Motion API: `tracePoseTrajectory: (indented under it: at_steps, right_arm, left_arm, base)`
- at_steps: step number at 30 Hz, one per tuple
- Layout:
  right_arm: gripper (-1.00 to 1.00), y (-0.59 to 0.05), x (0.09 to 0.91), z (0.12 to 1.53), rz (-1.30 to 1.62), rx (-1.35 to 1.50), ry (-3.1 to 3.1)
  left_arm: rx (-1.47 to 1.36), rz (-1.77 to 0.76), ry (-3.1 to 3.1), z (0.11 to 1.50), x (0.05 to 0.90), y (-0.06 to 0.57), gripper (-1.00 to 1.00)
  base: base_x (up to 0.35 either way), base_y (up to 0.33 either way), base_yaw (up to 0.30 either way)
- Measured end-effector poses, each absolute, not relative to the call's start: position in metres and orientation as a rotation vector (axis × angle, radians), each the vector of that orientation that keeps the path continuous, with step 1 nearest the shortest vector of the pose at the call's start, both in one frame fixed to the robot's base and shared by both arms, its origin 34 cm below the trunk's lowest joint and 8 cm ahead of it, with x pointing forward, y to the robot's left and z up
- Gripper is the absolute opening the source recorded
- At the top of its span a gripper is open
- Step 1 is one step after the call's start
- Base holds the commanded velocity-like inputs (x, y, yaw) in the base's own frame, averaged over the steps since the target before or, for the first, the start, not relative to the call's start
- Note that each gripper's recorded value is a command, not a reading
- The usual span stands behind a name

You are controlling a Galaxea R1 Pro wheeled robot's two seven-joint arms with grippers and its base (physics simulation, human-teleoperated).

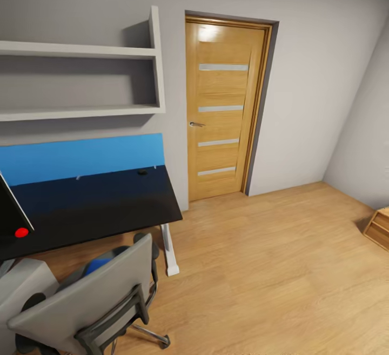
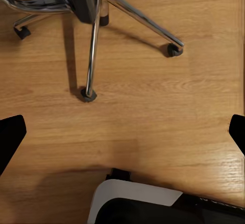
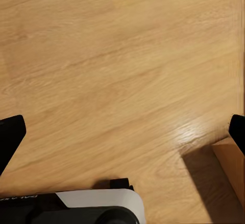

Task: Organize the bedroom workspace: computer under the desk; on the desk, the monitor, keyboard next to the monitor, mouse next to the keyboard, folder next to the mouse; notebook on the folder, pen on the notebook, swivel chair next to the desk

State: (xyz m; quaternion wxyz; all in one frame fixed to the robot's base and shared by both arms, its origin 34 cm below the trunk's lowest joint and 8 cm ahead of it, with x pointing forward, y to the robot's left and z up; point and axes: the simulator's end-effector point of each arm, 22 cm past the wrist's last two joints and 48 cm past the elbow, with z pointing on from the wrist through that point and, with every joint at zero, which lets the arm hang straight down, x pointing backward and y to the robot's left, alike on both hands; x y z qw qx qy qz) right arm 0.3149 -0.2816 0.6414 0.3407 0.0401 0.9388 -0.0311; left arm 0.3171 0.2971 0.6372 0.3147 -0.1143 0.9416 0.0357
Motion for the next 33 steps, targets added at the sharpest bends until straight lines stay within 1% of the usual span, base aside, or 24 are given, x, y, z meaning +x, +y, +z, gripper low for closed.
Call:
tracePoseTrajectory:
  at_steps: [19, 33]
  right_arm:
    - [1.00, -0.279, 0.315, 0.642, -0.072, 0.090, 2.440]
    - [1.00, -0.263, 0.311, 0.639, -0.033, -0.050, 2.454]
  left_arm:
    - [-0.298, 0.092, 2.485, 0.637, 0.316, 0.296, 1.00]
    - [-0.297, 0.093, 2.495, 0.635, 0.313, 0.296, 1.00]
  base:
    - [0.000, 0.000, -0.261]
    - [0.000, 0.000, -0.223]
